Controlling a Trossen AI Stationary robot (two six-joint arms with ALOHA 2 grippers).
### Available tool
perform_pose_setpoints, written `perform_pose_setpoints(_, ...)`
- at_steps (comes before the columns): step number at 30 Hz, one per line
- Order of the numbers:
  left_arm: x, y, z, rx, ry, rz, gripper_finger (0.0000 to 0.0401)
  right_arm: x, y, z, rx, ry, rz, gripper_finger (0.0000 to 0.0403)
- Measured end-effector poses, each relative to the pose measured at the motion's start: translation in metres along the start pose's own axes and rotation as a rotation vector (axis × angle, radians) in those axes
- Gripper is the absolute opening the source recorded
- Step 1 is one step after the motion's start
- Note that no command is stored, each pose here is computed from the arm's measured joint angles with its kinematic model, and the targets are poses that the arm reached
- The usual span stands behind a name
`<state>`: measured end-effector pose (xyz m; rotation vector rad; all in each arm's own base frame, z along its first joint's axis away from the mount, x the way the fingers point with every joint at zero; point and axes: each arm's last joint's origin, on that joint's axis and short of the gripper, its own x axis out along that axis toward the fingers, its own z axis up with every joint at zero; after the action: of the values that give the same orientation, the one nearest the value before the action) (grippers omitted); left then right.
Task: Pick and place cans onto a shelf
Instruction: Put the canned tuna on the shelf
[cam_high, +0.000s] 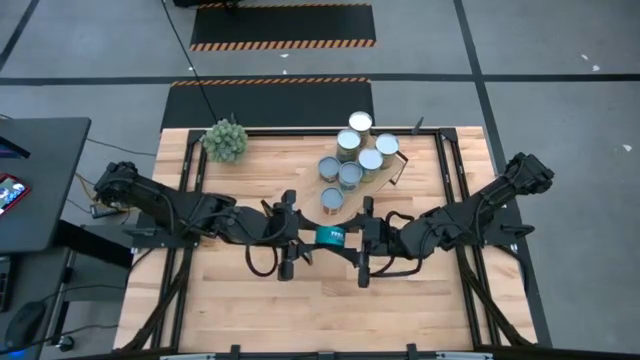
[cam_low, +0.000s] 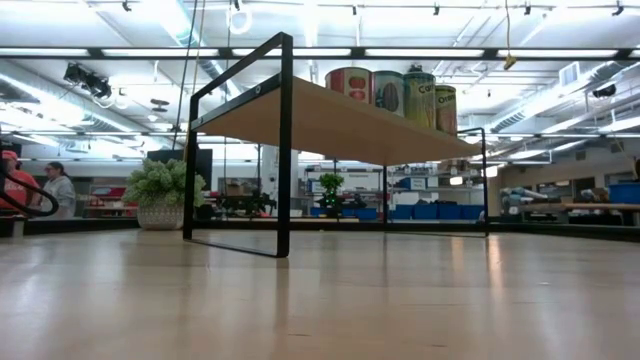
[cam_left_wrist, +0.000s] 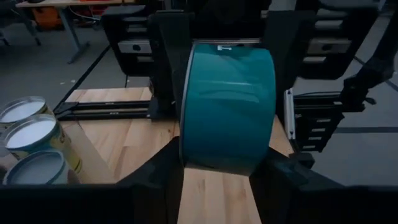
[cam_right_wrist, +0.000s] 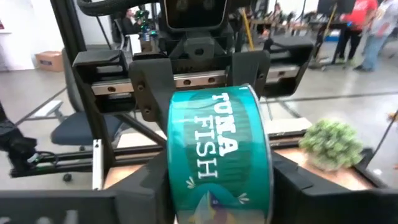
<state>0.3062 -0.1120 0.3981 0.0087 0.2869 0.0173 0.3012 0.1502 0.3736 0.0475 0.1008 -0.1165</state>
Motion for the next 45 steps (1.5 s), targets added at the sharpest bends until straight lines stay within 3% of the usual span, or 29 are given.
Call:
perform_pose_setpoints(7,0.000,0.001,-0.003,0.016,0.035,0.013,0.0160,-0.001,-0.009,0.005,0.001,-0.001,-0.028,0.0265)
perform_pose_setpoints(12,-0.006,0.006,-0.004,0.042,0.063,0.045,0.0153,-0.012,-0.017,0.017,-0.010,0.026,-0.063,0.0298)
perform_pose_setpoints(18,-0.013,0.020,-0.006,0.073,0.119,0.110,0.0155,-0.027,-0.030,0.025,0.007,0.055,-0.081,0.0303)
perform_pose_setpoints(26,-0.021,0.046,-0.020,0.154,0.304,0.238,0.0154,-0.053,-0.045,0.027,0.080,0.142,-0.100,0.0294)
perform_pose_setpoints(33,-0.012,0.076,-0.044,0.331,0.487,0.366,0.0155,-0.055,-0.038,0.014,0.053,0.229,-0.102,0.0290)
perform_pose_setpoints(39,0.006,0.105,-0.085,0.589,0.649,0.363,0.0156,-0.050,-0.038,0.011,0.001,0.232,-0.138,0.0290)
perform_pose_setpoints(45,0.017,0.127,-0.104,0.697,0.654,0.334,0.0157,-0.047,-0.045,0.013,0.013,0.207,-0.222,0.0290)
